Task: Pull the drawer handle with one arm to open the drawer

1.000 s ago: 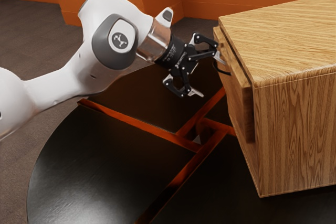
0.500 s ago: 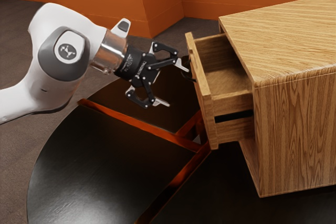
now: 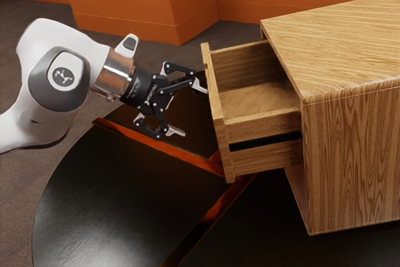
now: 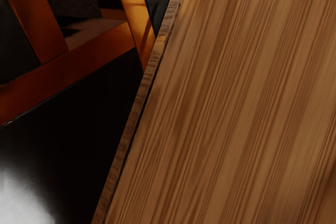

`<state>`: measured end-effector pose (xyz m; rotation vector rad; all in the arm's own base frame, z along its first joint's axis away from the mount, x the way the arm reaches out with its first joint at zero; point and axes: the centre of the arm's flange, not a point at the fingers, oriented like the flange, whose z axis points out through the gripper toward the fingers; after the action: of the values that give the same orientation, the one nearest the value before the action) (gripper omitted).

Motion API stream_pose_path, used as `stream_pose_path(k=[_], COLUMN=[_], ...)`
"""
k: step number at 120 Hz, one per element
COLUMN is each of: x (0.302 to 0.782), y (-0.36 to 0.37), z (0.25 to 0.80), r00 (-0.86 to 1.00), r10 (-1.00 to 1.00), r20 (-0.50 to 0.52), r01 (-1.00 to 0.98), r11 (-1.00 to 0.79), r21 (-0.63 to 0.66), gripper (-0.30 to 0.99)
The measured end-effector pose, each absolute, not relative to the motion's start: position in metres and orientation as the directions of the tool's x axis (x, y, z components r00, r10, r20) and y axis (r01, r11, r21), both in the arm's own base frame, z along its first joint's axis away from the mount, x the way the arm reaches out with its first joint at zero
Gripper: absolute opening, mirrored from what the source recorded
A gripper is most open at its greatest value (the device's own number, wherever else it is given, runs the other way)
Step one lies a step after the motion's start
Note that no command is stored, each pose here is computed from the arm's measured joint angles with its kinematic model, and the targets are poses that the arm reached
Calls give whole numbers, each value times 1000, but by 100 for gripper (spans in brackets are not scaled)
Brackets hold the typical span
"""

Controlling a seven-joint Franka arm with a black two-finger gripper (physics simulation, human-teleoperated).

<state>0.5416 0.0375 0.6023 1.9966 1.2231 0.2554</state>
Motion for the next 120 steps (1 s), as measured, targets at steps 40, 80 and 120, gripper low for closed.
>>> stream_pose_path(k=[40,80,120], x=[524,475,498], y=[64,143,104], z=[599,784,787], r00=[502,484,708], r10=[842,869,646], r20=[-197,109,285], r01=[673,500,615], r11=[-238,-376,-762], r21=[700,780,203], gripper=[69,69,69])
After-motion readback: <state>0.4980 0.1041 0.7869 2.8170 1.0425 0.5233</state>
